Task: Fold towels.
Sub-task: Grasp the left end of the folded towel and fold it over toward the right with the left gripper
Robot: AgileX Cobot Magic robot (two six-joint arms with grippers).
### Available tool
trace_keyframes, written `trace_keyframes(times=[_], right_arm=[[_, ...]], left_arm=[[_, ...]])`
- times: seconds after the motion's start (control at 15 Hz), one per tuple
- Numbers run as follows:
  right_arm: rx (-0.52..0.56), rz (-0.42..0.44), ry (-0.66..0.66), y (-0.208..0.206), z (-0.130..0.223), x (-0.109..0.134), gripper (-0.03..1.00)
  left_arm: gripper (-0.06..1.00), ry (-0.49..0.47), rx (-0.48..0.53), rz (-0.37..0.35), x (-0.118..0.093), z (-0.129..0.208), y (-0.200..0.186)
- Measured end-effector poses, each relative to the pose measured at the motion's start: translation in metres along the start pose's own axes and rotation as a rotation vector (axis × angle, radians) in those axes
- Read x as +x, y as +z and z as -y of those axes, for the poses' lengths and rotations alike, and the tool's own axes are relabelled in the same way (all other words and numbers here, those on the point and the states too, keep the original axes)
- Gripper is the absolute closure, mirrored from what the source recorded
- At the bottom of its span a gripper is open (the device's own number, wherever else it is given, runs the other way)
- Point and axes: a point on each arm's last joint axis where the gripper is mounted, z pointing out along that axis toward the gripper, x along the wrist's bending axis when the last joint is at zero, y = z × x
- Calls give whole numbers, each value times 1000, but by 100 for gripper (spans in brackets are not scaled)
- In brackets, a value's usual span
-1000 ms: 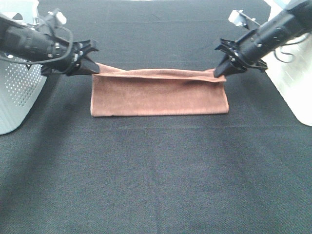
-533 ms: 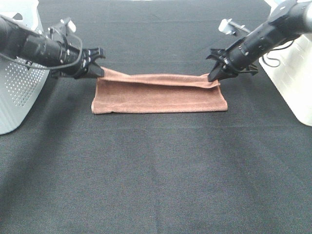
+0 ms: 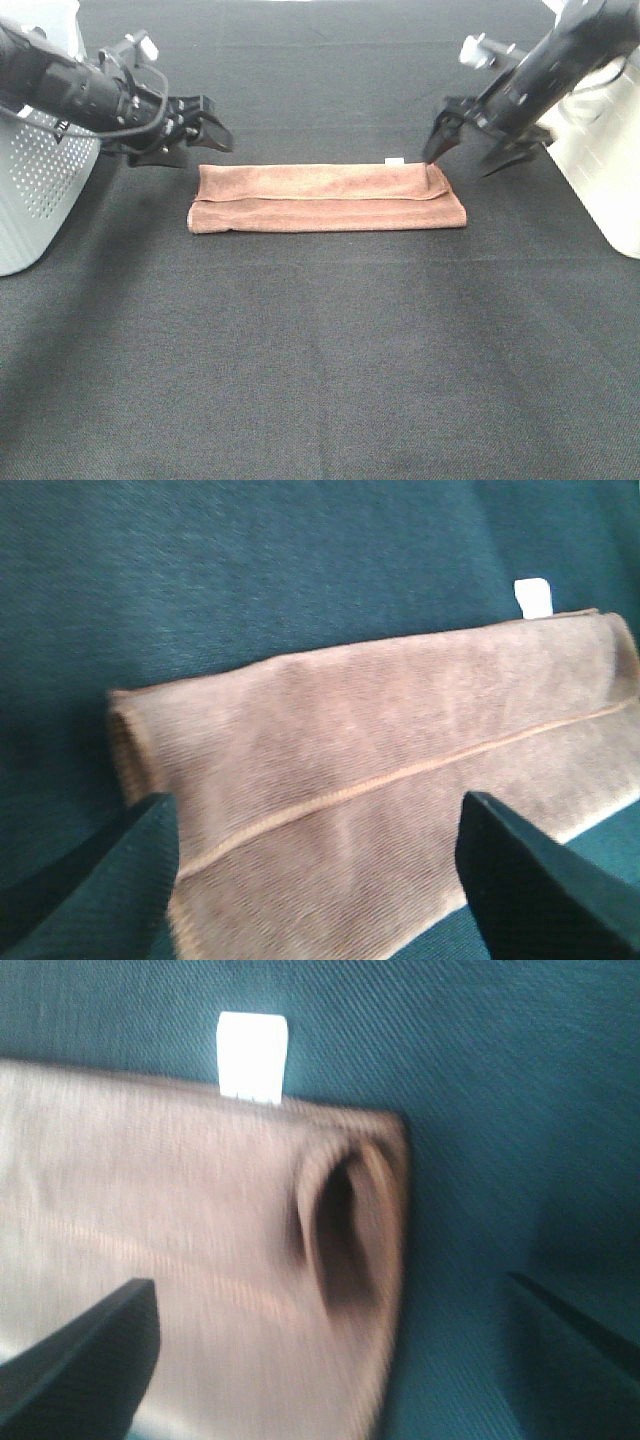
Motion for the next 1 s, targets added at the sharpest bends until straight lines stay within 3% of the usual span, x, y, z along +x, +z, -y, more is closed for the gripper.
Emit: trace_keyframes(times=[0.4, 0.73, 0.87, 1.0], right_arm=[[91, 50, 20, -8, 8, -1, 12], [87, 58, 20, -8, 7, -2, 12], [79, 60, 18, -8, 6, -2, 12], [67, 63, 18, -8, 5, -3, 12]], left_arm=[[21, -152, 91, -98, 20, 15, 16], [24, -241, 138, -15, 22, 14, 42], [36, -257, 154, 7, 23, 15, 49], [62, -265, 176, 10, 25, 19, 53]])
